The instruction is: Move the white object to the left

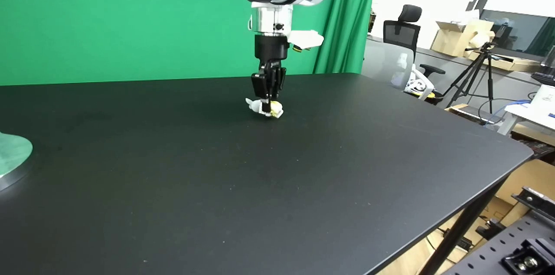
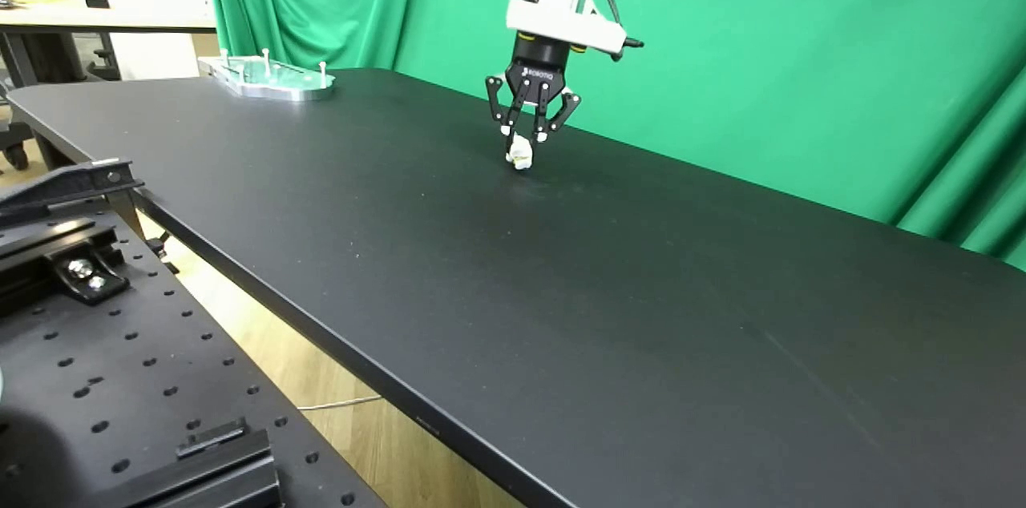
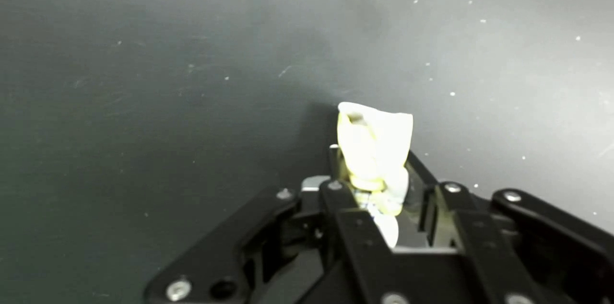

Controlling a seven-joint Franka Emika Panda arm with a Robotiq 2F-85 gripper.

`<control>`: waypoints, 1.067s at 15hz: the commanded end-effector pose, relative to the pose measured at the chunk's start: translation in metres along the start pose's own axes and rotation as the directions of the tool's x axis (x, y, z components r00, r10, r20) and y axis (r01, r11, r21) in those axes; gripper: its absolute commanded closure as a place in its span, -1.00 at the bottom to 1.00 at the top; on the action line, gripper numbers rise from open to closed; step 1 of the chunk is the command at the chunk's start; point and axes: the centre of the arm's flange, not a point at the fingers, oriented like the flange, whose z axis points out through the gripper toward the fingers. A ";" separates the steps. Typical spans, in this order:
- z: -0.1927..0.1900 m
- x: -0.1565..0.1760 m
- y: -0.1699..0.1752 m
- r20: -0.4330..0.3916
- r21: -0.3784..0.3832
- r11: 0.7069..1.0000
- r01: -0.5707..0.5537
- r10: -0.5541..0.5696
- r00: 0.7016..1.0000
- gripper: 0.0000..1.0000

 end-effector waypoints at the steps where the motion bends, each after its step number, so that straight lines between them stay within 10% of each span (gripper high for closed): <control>1: -0.013 -0.006 -0.050 0.047 -0.012 0.982 -0.188 0.189 0.981 0.85; 8: -0.024 -0.038 -0.120 0.093 -0.026 0.874 -0.486 0.486 0.869 0.85; 14: -0.008 -0.114 -0.082 0.038 -0.070 0.727 -0.683 0.687 0.726 0.85; 15: -0.004 -0.126 -0.069 -0.002 -0.074 0.709 -0.702 0.703 0.711 -0.12; 16: 0.001 -0.136 -0.058 -0.035 -0.086 0.693 -0.716 0.716 0.698 -0.13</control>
